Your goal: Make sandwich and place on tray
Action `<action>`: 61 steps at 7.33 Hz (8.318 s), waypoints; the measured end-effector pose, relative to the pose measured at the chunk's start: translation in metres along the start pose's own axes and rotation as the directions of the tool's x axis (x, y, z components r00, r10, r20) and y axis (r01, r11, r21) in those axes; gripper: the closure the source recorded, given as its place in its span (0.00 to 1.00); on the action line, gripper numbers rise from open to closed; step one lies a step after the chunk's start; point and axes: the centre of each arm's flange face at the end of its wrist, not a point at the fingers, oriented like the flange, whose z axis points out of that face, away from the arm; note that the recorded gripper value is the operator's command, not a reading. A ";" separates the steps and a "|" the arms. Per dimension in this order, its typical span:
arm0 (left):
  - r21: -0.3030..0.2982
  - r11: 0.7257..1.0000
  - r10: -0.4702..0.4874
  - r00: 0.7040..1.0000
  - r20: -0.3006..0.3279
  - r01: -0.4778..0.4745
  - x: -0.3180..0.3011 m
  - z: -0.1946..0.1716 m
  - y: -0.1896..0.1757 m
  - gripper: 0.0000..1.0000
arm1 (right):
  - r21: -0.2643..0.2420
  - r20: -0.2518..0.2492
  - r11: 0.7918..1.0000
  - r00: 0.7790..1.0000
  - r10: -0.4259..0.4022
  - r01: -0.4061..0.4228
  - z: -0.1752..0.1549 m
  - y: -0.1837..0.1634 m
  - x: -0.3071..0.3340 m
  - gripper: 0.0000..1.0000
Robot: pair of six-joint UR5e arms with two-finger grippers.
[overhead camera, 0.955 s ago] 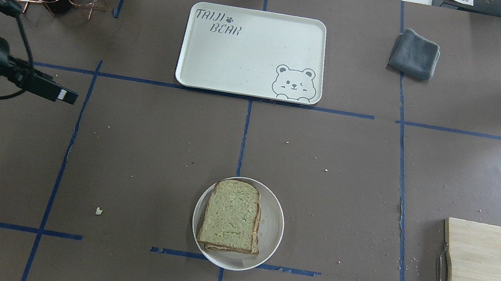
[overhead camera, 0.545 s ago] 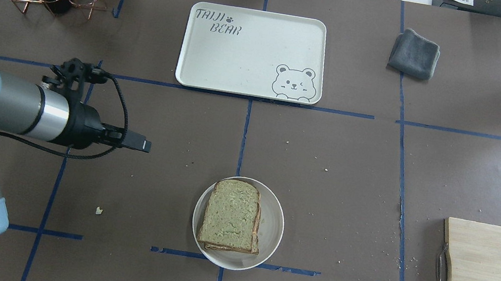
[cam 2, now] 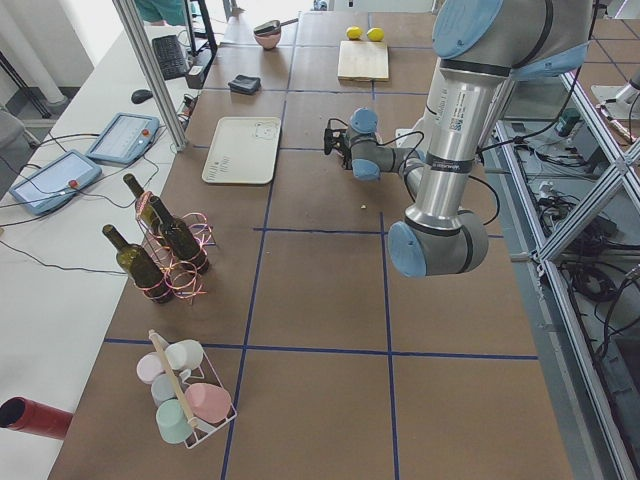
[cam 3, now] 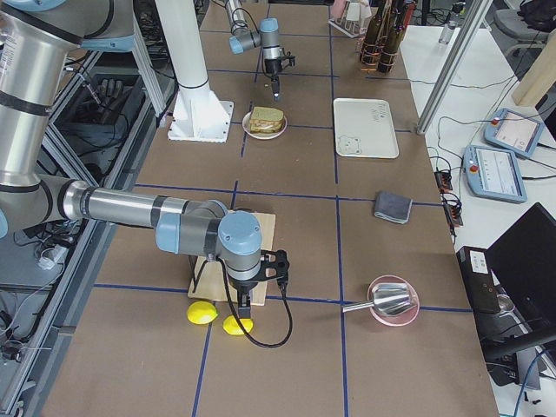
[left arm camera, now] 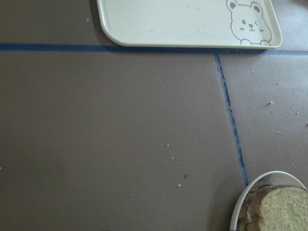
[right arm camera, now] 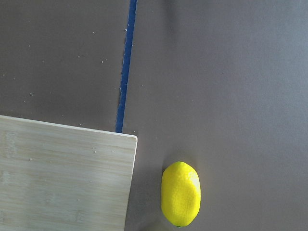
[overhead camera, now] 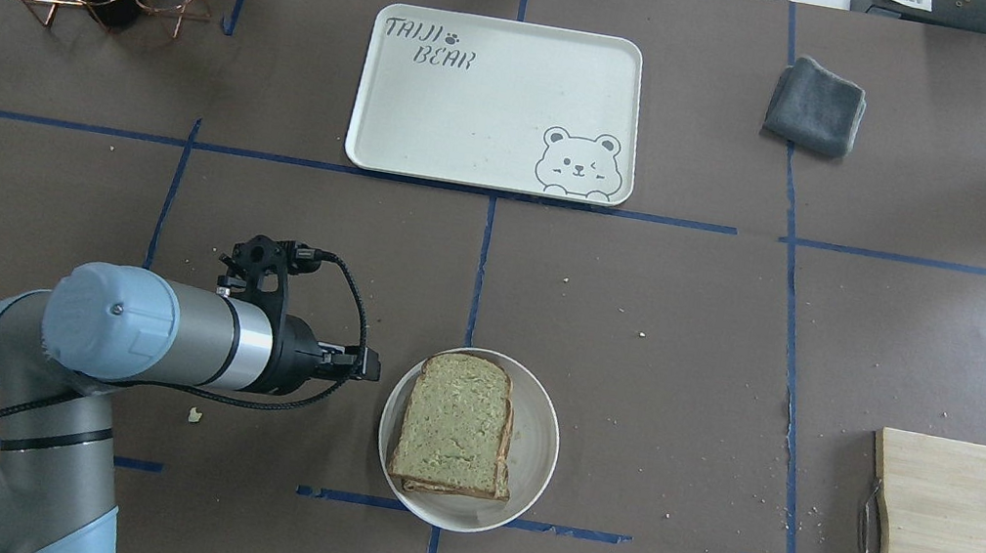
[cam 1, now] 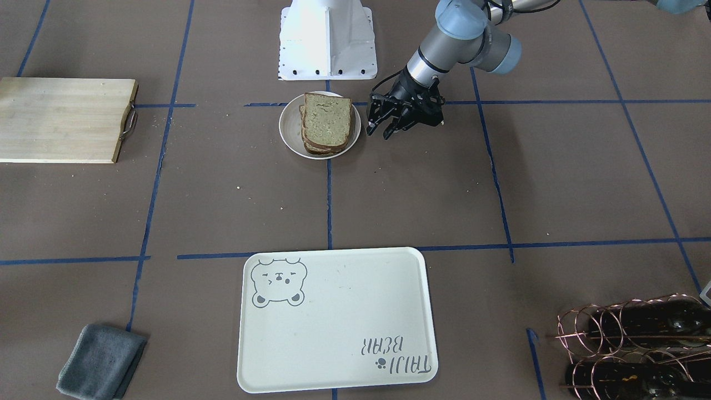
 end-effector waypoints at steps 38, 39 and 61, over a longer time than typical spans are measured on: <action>0.052 0.941 0.304 0.900 0.311 -0.335 -0.012 -0.164 -0.292 0.00 | -0.003 0.002 0.999 0.999 0.047 -0.047 0.007 0.005 0.020 0.00; 0.021 0.918 0.365 0.864 0.346 -0.396 -0.043 -0.204 -0.270 0.00 | -0.003 0.002 0.999 0.999 0.047 -0.047 0.007 0.005 0.020 0.00; -0.191 0.969 0.228 0.858 0.459 -0.156 -0.523 -0.445 -0.153 0.00 | 0.009 0.001 0.999 0.999 0.039 -0.039 0.002 -0.002 0.017 0.00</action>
